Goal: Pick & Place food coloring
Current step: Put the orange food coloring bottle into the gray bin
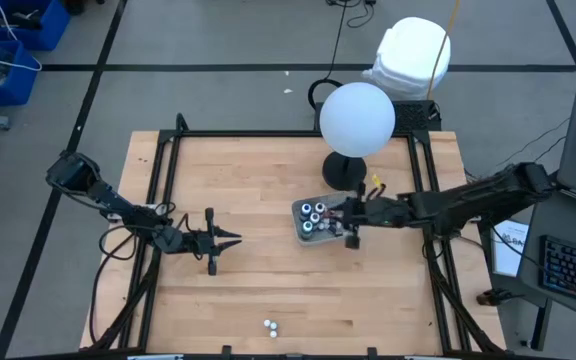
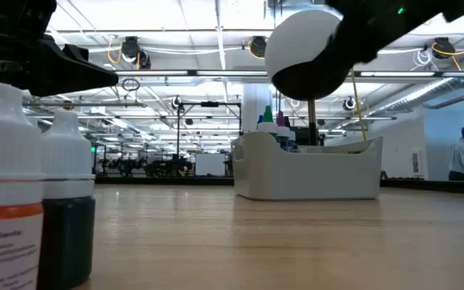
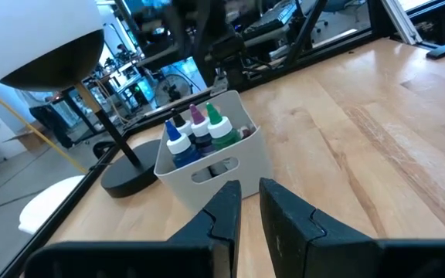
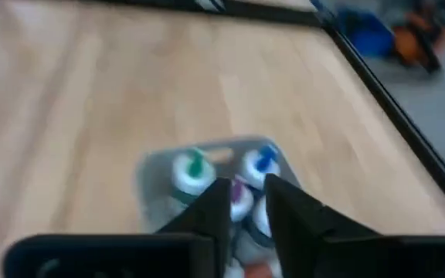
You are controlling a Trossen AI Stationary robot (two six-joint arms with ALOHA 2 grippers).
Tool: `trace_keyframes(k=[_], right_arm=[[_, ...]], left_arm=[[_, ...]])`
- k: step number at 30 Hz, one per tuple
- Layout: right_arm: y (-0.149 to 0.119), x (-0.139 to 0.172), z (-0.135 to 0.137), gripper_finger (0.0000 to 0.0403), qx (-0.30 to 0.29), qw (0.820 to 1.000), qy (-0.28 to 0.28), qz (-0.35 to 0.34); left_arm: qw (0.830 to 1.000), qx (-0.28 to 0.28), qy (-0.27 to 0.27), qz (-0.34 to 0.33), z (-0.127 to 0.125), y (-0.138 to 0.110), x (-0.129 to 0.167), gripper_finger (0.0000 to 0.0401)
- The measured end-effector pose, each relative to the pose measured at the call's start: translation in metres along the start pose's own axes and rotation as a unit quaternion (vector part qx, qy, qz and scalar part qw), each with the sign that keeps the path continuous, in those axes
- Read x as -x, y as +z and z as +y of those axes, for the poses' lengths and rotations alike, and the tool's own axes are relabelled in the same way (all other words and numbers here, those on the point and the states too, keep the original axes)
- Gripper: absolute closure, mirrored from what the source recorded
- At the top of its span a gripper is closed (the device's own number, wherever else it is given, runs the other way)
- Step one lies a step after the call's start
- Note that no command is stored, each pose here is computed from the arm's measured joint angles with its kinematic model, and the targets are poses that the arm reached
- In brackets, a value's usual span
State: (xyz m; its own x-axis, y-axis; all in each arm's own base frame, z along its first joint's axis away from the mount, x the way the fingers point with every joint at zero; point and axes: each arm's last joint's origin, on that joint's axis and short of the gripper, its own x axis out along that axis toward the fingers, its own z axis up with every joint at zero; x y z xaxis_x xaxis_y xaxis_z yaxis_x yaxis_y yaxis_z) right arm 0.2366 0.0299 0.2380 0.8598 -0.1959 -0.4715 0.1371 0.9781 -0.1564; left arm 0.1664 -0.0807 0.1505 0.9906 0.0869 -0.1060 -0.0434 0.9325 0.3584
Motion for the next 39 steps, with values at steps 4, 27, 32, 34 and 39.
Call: trace_keyframes(k=[4, 27, 32, 34, 39], right_arm=[[0.001, 0.021, 0.011, 0.039, 0.059, 0.994, 0.076, -0.043], [-0.104, 0.033, 0.0, 0.0403, 0.05, 0.945, 0.248, -0.206], [-0.109, 0.035, -0.011, 0.0403, 0.036, 0.951, 0.231, -0.204], [-0.109, 0.036, -0.015, 0.0403, 0.025, 0.951, 0.233, -0.201], [-0.107, 0.037, -0.018, 0.0403, 0.01, 0.952, 0.223, -0.211]], left_arm=[[1.0, 0.008, 0.0, 0.0, 0.0, 0.0, 0.0, 0.0343], [0.999, -0.032, 0.006, 0.006, 0.002, -0.001, -0.001, 0.0343], [0.999, -0.047, 0.017, 0.01, 0.005, -0.002, -0.003, 0.0343], [0.999, -0.045, 0.02, 0.012, 0.007, -0.003, -0.004, 0.0343], [0.999, -0.043, 0.026, 0.014, 0.009, -0.003, -0.005, 0.0343]])
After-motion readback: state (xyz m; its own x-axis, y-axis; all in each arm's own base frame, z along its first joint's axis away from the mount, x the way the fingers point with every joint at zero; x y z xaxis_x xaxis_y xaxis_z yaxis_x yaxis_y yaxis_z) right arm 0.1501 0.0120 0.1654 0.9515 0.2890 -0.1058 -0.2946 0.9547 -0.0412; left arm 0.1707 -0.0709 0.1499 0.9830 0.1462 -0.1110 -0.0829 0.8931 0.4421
